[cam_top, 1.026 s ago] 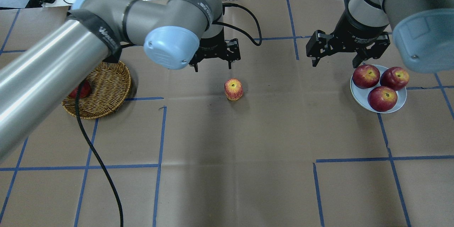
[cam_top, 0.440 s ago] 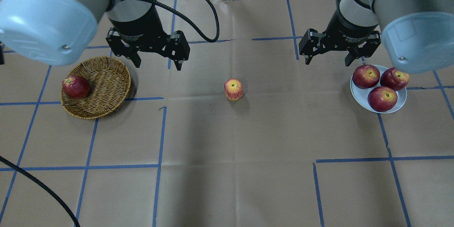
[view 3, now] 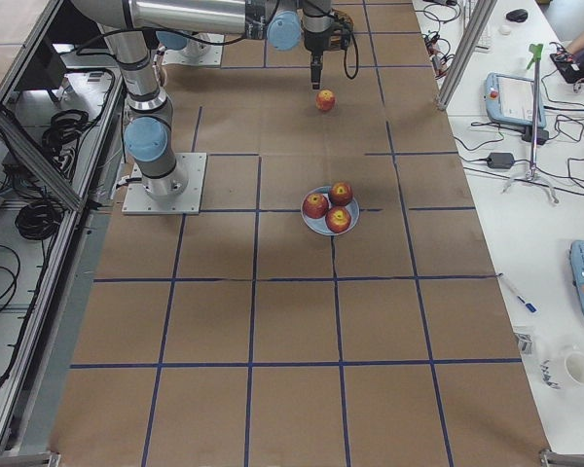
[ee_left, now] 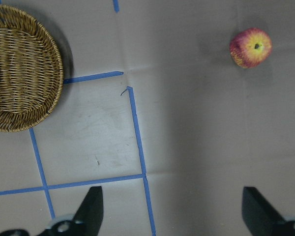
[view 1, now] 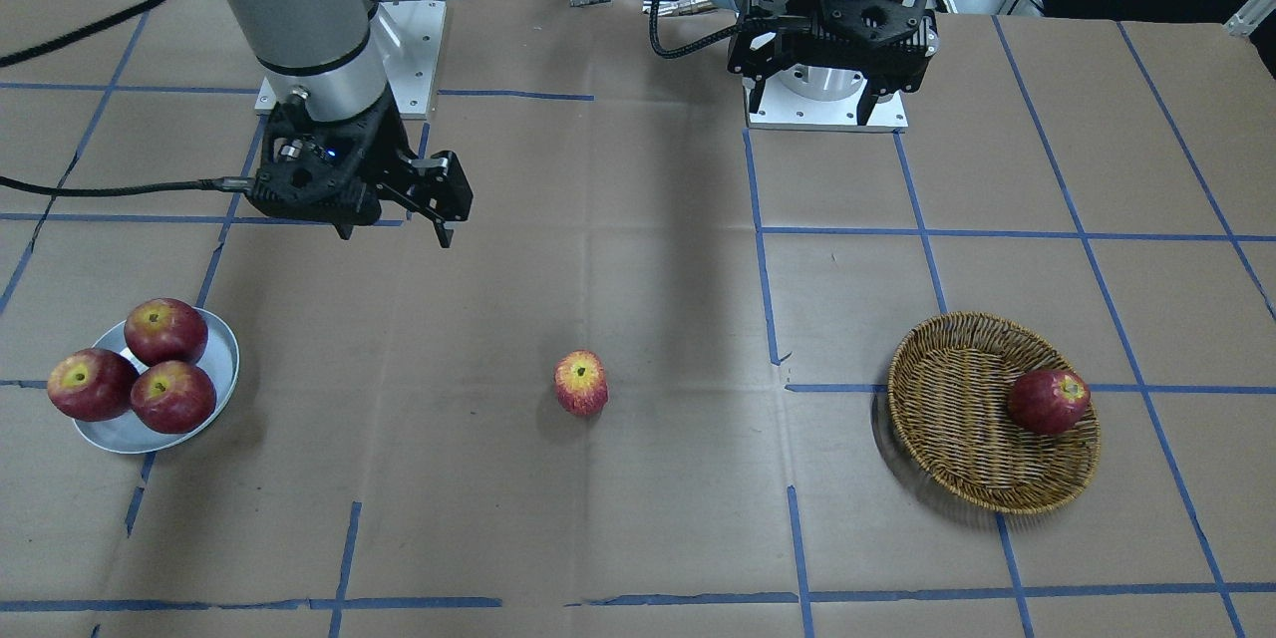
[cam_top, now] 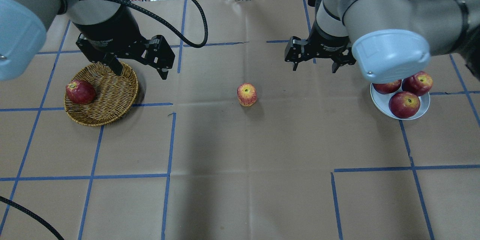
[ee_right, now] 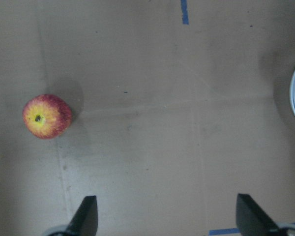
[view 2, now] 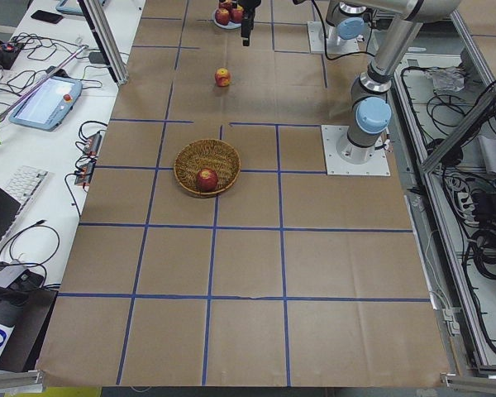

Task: Transfer apple from basket to plate
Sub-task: 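Raise the left gripper back toward the basket while the right gripper reaches toward the apple, then close the right gripper on the apple at the table center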

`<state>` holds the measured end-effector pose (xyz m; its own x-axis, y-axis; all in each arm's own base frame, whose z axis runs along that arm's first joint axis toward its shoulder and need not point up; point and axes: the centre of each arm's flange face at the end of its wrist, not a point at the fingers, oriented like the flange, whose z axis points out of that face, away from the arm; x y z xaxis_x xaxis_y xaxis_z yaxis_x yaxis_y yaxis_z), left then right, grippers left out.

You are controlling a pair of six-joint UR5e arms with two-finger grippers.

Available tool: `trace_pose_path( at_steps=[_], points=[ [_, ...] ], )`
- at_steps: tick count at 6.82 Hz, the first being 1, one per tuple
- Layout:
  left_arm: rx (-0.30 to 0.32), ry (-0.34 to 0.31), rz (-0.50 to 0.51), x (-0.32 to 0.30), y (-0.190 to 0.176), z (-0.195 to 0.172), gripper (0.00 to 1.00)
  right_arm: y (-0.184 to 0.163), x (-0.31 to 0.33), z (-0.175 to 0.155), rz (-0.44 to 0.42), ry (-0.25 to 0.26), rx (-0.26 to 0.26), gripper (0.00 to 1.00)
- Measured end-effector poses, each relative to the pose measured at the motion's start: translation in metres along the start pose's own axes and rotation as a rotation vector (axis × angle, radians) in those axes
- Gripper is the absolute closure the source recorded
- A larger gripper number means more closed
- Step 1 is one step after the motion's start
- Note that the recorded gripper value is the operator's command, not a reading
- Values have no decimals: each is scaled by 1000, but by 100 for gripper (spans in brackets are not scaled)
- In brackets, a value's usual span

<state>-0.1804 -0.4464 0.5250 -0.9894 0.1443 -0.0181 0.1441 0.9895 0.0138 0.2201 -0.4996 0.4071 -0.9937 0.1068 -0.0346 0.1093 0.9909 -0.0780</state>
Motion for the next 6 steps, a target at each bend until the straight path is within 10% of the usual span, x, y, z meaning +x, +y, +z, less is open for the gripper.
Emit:
trace_pose_path(
  at_steps=[6],
  points=[
    [-29, 3, 62, -23, 4, 23, 1, -12, -134, 153, -28, 59, 48, 0]
  ],
)
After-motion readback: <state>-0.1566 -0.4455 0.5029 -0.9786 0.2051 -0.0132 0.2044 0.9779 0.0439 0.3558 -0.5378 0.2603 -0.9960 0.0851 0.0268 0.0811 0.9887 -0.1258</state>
